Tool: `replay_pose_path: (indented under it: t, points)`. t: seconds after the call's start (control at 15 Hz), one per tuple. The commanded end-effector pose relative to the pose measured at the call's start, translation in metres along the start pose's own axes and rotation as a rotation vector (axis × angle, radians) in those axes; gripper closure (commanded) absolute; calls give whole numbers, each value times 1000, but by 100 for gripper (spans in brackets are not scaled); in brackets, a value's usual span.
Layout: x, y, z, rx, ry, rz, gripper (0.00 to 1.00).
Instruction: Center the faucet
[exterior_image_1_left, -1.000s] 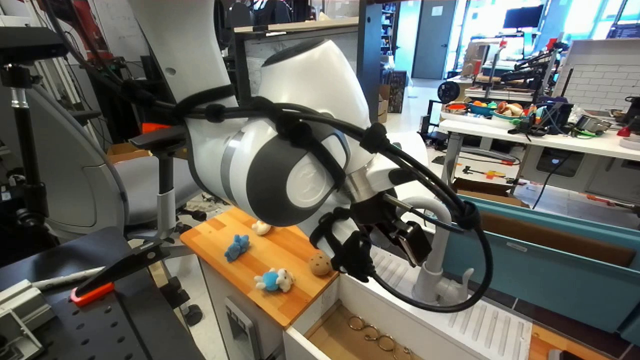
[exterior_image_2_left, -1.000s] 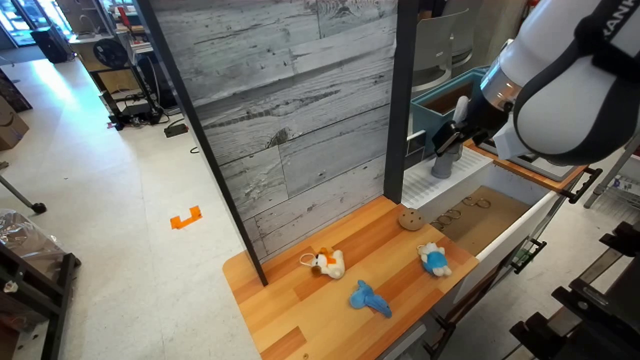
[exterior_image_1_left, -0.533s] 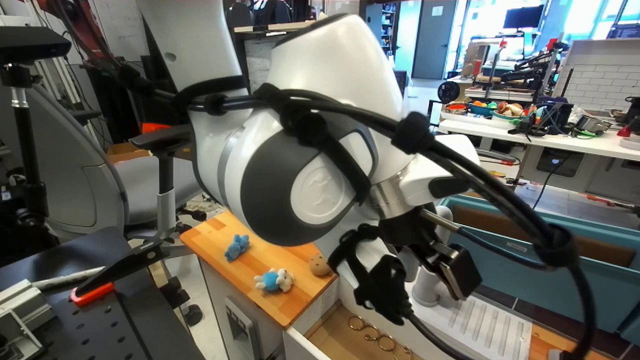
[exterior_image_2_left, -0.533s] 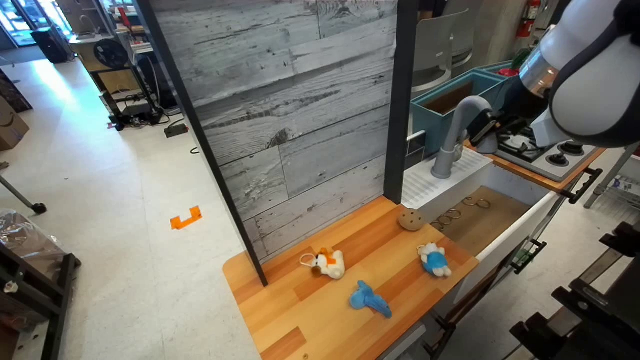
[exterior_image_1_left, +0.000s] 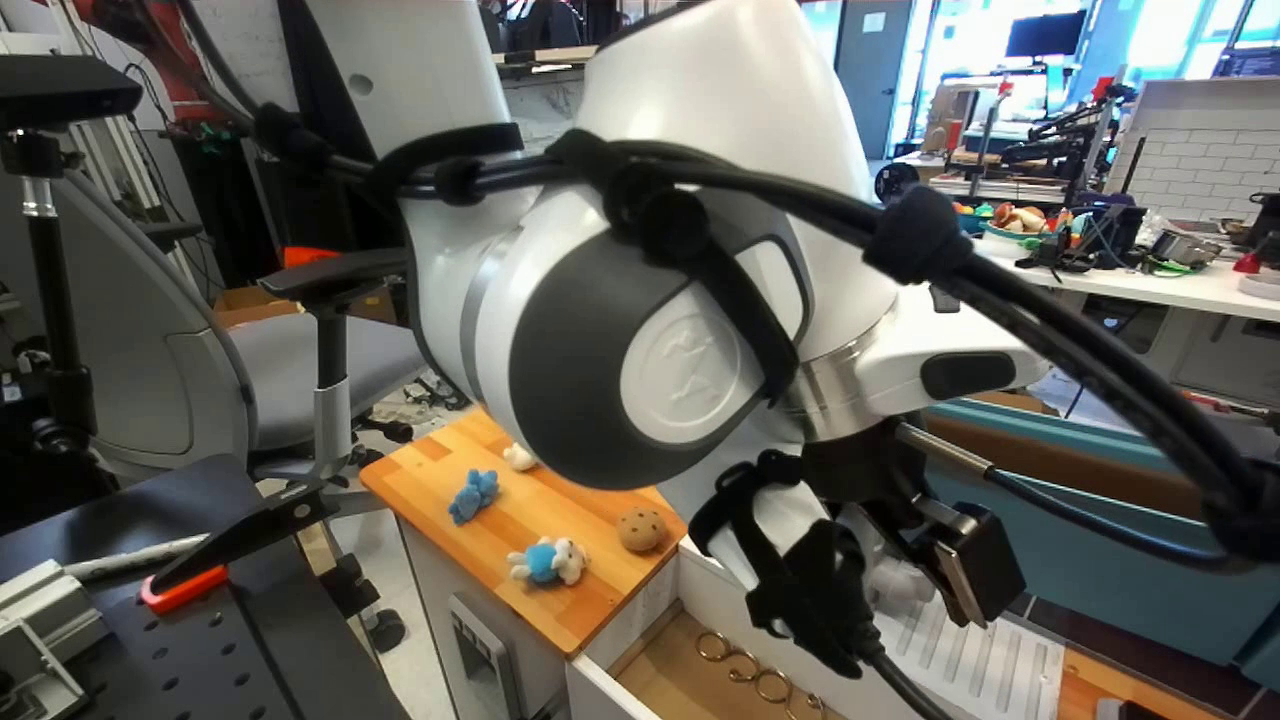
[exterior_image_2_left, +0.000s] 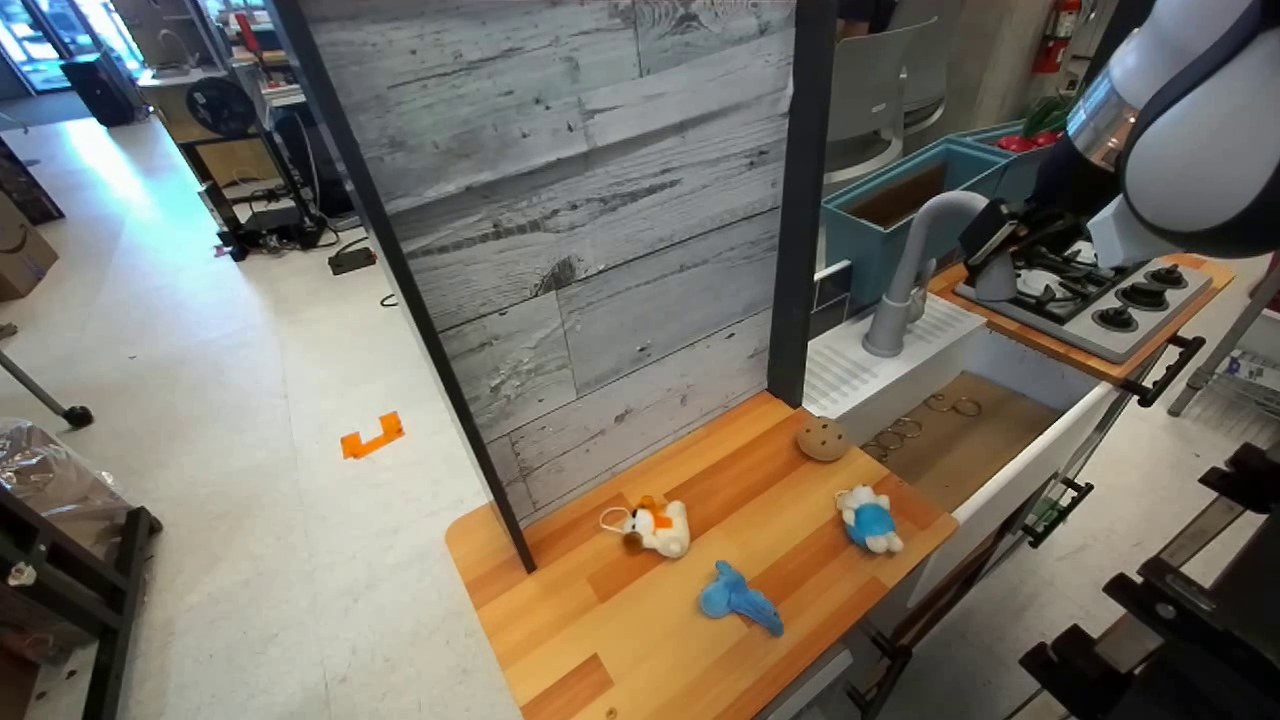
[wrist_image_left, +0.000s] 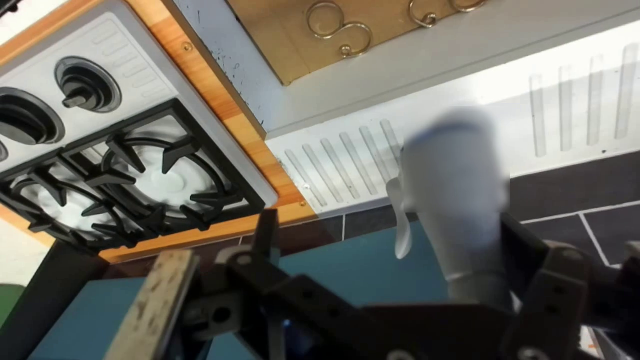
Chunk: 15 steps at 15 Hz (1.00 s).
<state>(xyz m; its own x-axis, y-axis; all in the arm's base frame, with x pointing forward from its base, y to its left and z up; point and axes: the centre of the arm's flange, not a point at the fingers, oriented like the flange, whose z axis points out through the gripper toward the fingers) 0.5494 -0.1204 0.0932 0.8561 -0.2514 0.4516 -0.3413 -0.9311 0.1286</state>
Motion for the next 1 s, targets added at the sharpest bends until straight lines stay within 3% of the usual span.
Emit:
replay_pose_path:
  t: [0.0,0.4,0.67,0.8,0.87,0.93]
  points:
    - [-10,13,-28,19,-173,-57,0]
    - [-48,-1,-73,52,-468,-221,0]
    - [-57,-19,-119,117,-640,-354,0]
    - [-52,-27,-131,130,-700,-390,0]
    - [-60,-30,-108,105,-655,-350,0]
    - [-57,-32,-117,114,-674,-364,0]
